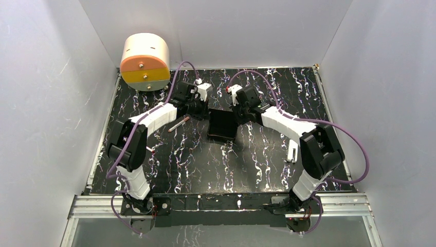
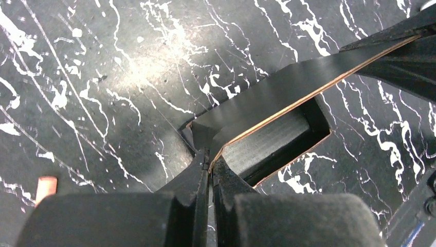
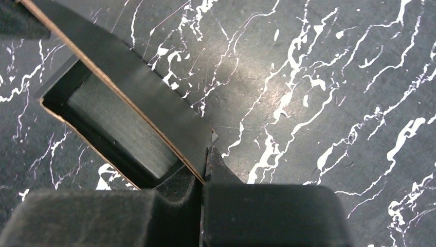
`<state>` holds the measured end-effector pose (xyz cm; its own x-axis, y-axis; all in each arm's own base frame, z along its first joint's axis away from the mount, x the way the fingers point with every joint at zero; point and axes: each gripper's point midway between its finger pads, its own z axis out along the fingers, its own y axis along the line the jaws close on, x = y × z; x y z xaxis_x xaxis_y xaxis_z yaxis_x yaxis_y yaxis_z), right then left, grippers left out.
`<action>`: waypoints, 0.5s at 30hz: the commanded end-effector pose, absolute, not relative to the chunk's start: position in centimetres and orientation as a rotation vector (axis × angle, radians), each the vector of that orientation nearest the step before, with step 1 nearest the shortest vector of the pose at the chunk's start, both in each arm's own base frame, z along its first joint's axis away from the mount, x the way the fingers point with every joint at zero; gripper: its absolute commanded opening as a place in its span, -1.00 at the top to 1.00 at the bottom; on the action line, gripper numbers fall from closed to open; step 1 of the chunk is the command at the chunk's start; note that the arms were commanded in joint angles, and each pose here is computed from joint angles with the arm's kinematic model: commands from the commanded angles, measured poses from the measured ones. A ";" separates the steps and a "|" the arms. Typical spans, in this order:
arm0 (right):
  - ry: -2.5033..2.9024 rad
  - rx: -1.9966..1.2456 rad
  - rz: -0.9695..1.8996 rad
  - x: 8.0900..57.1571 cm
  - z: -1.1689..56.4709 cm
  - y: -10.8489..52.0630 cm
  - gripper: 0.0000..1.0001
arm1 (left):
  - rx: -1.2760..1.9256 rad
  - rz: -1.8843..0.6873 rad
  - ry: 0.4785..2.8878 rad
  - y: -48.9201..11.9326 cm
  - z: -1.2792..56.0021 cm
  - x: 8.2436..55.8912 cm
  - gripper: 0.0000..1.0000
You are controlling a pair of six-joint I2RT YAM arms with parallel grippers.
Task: Fold the paper box
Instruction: Close the paper box at the center of the board.
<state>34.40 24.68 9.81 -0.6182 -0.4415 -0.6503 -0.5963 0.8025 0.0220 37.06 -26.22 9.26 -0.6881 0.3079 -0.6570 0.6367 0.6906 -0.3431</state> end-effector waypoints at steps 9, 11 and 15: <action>2.169 -0.321 0.285 36.5 13.2 26.4 1.00 | 0.302 -0.685 2.117 -28.2 13.7 36.4 1.00; 2.163 -0.271 0.284 36.3 12.9 26.6 0.98 | 0.262 -0.672 2.079 -28.2 14.0 36.2 1.00; 2.123 -0.201 0.262 35.8 12.3 26.9 0.97 | 0.182 -0.644 2.037 -28.1 13.5 35.3 1.00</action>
<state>34.93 25.03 9.60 -0.6261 -0.1992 -0.7539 -0.3226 0.9464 0.0179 34.99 -26.41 9.11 -0.6494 0.0231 -0.7601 0.3902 0.8680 -0.3070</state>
